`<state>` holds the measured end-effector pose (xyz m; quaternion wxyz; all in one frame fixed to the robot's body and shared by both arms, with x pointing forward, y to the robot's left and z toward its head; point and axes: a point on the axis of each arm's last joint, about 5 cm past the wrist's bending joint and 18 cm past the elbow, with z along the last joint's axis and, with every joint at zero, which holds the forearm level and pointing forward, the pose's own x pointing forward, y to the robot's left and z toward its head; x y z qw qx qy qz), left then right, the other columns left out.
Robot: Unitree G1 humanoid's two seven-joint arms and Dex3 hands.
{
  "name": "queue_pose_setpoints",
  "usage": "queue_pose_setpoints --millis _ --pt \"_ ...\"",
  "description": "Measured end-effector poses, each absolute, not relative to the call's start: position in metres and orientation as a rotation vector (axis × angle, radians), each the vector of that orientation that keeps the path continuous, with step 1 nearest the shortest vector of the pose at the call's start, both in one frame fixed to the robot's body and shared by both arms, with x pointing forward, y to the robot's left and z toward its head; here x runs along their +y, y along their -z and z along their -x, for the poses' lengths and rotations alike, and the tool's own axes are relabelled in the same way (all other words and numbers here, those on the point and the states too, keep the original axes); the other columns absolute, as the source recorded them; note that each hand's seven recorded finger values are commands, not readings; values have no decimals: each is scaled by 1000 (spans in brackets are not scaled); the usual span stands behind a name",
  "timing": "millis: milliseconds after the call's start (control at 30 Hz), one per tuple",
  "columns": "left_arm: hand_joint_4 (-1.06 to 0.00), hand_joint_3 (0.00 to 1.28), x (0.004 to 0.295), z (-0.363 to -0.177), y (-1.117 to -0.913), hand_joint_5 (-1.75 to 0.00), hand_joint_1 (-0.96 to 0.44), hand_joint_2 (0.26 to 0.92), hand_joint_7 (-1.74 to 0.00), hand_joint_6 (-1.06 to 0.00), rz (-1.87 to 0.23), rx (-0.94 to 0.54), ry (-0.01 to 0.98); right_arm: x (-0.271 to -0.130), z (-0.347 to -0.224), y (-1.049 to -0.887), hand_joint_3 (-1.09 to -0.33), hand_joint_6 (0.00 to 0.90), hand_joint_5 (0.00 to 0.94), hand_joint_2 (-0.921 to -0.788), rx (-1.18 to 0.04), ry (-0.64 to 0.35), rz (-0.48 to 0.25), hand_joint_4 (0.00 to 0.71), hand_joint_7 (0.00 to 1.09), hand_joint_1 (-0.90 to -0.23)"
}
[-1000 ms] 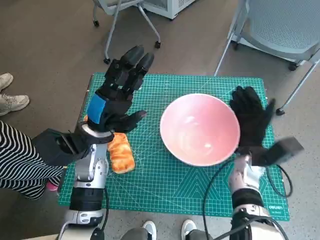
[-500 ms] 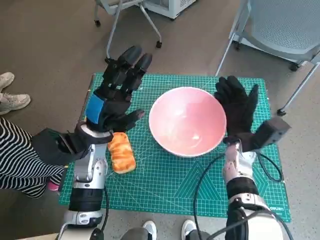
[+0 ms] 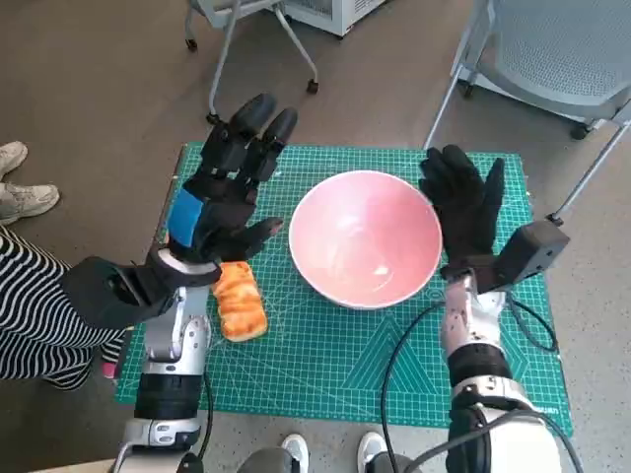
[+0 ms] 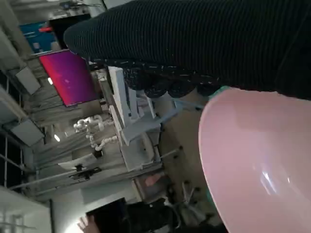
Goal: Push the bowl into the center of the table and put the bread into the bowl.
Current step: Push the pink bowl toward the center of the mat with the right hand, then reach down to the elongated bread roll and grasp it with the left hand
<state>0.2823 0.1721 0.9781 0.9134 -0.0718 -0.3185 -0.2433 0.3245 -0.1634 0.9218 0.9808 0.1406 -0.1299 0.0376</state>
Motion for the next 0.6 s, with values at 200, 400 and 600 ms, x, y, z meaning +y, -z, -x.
queue_pose_setpoints --millis 200,400,600 --pt "-89 244 172 -282 -978 -83 -446 885 -427 1 146 -658 505 -170 -323 -936 -761 62 0 -921 -403 -110 -149 123 403 -658" --pt "-93 237 171 -282 -978 -79 -449 890 -428 1 149 -659 505 -174 -316 -949 -743 61 2 -921 -542 -141 -62 125 421 -683" --pt "-99 228 167 -283 -979 -76 -455 893 -436 1 161 -664 506 -176 -305 -962 -741 63 7 -921 -670 -189 -3 136 442 -690"
